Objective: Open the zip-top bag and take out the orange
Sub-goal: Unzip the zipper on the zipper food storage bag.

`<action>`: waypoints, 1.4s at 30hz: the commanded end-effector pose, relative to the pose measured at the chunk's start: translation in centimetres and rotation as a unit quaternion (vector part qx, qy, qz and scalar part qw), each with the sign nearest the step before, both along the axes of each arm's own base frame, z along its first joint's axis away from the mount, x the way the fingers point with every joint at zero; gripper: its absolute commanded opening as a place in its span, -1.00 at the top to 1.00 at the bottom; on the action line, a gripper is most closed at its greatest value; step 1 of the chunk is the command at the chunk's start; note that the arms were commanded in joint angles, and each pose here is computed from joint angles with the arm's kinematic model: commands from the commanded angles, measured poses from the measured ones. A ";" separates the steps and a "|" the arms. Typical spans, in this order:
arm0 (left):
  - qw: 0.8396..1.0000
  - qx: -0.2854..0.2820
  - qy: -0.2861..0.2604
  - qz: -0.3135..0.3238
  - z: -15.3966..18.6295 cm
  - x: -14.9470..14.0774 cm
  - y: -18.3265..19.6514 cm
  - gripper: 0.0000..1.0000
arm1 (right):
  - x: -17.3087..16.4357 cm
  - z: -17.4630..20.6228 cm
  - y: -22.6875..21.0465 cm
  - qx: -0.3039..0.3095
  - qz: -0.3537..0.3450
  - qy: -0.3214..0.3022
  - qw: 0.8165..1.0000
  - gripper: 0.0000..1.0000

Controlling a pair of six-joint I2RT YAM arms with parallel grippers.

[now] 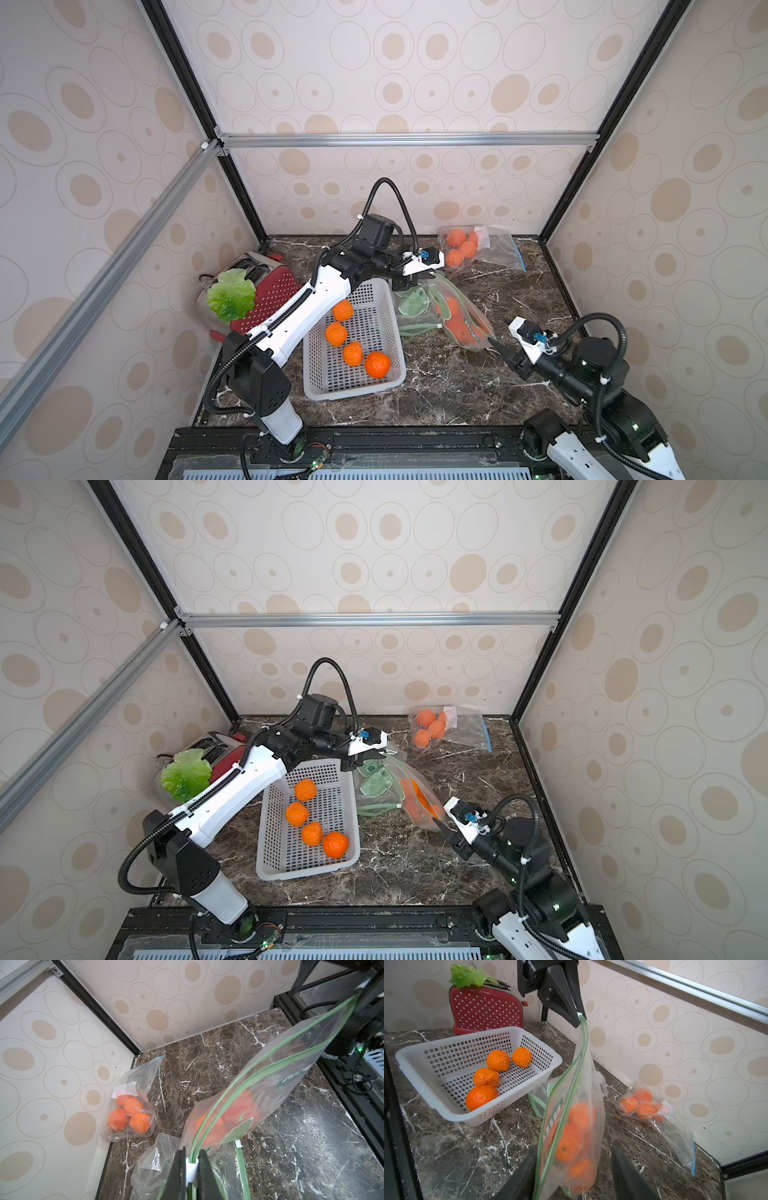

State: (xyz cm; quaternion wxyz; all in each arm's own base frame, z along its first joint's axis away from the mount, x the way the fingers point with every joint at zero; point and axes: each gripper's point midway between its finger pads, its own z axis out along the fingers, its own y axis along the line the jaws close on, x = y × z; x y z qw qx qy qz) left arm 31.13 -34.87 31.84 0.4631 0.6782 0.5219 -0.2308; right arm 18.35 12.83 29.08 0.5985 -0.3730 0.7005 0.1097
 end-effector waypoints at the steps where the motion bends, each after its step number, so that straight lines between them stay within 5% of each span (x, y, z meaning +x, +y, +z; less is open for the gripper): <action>1: 1.000 -0.007 0.004 -0.017 0.5 -0.9 -0.5 0.96 | 1.2 2.1 0.8 0.009 0.005 -0.026 1.000 -0.14; 5: 1.000 -0.008 0.004 -0.020 0.6 -1.0 -0.8 0.95 | 1.8 1.7 2.5 0.015 0.041 -0.003 0.999 -0.04; 12: 1.000 0.002 -0.005 -0.014 0.4 -0.9 -0.4 0.96 | 2.5 1.2 2.1 -0.002 0.025 0.005 1.000 1.00; 22: 0.998 0.031 -0.037 0.026 -0.2 0.7 0.4 0.98 | -0.7 -1.0 -0.6 -0.085 0.017 0.011 0.996 1.00; 42: 0.992 0.075 -0.064 0.080 -1.3 2.9 2.3 1.00 | -3.0 -1.1 -3.6 -0.105 -0.027 -0.015 0.994 1.00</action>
